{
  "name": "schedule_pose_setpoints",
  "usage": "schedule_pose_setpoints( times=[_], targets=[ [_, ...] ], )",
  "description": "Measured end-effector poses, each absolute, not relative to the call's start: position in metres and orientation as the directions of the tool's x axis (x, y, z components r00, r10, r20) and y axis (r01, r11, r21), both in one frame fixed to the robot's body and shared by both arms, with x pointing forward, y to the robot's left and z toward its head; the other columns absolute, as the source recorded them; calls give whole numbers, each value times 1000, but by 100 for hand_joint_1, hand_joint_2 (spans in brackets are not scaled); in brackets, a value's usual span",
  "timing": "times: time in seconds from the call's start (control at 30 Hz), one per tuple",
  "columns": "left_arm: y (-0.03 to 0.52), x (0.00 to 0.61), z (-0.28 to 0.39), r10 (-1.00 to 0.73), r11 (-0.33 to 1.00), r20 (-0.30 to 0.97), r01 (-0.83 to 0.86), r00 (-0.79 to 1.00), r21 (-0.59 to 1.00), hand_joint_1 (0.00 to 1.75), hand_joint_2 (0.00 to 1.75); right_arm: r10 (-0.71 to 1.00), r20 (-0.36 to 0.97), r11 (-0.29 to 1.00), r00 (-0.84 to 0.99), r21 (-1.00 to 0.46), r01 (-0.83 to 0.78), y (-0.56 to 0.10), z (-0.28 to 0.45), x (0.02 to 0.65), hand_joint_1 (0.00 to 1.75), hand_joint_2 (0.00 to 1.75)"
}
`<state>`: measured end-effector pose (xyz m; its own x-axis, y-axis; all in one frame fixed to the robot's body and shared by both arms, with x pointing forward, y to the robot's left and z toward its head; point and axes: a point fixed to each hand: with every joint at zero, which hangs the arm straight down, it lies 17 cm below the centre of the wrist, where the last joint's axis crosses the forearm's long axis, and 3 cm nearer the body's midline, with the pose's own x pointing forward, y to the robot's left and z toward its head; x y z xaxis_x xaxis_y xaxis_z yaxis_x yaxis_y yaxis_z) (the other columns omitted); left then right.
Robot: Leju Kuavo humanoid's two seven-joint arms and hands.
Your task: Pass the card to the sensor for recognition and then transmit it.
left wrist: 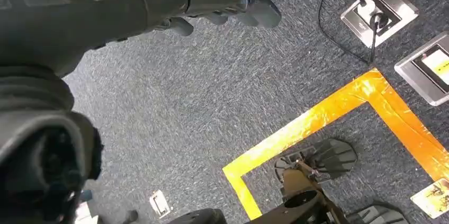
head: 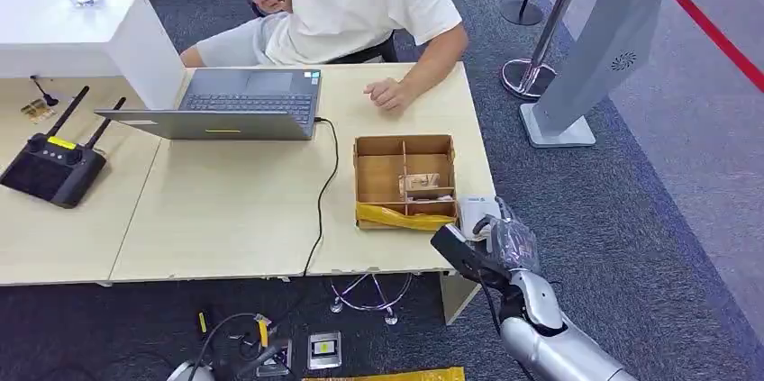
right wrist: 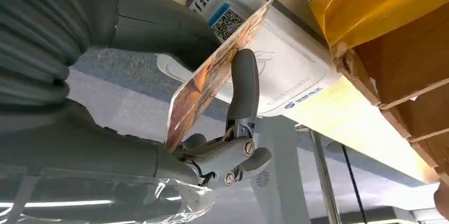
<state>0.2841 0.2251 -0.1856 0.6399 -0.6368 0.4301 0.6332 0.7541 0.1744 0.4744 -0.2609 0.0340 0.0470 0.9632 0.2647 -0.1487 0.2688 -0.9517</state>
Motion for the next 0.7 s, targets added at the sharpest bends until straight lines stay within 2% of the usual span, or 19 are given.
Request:
schedule_pose_setpoints(
  times=[0.3,0.7],
  targets=[
    [224,288,-184,-651,743,428,642,627,190,0,0,972,227,230,67,-973,-32,-279,73,491,175,175],
    [224,294,-182,-685,713,423,663,593,226,0,0,990,139,137,-24,-904,405,-283,295,550,175,175]
  ],
)
